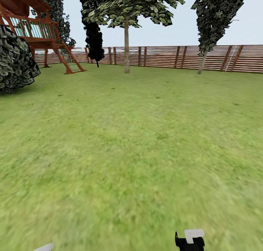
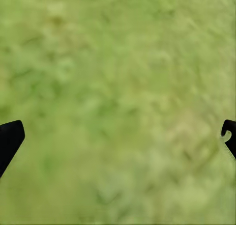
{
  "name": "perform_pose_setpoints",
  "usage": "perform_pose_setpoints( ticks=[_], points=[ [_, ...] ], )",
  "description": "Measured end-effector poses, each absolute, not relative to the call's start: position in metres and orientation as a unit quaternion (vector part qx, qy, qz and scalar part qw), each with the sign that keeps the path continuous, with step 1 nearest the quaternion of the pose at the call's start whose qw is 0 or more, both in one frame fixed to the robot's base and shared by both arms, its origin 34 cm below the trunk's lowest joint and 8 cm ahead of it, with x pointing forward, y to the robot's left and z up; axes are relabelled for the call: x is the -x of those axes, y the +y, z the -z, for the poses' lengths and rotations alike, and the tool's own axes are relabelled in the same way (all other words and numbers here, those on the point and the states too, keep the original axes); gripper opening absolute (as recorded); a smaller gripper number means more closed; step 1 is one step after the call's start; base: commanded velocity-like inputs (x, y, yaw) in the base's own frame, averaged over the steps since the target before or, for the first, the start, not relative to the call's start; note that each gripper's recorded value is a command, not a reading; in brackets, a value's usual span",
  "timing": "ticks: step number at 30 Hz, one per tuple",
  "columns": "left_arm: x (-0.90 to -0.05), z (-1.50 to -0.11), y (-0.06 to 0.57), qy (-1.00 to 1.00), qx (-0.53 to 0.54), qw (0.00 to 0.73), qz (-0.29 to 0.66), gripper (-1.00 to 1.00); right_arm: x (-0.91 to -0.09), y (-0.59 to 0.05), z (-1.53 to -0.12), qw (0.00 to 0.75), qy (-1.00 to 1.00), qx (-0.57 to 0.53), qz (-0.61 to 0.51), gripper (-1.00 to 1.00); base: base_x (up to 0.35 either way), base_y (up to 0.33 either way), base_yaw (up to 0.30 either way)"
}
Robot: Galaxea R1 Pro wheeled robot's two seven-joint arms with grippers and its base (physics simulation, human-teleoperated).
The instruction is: In the garden, pick up the pesticide atomizer on the floor and spray pesticide onto both trees until each tree trunk is fully covered.
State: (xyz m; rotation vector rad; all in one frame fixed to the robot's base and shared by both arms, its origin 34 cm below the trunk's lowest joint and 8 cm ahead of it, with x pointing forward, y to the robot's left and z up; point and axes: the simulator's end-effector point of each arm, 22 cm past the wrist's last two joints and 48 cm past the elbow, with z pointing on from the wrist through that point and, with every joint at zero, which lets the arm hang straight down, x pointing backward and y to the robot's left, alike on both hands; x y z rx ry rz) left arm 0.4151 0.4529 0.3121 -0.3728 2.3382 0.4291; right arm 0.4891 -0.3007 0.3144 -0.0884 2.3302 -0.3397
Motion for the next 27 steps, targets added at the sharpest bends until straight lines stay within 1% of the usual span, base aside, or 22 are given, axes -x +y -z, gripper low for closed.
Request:
perform_pose_setpoints(
  ticks=[27],
  points=[
    [-0.4152, -0.3118, 0.4518, 0.907, 0.145, 0.359, -0.166, -1.00, -0.4891, -0.3007, -0.3144, 0.383, 0.914, 0.034, 0.133, 1.00, 0.340, 0.000, 0.000]
  ],
)
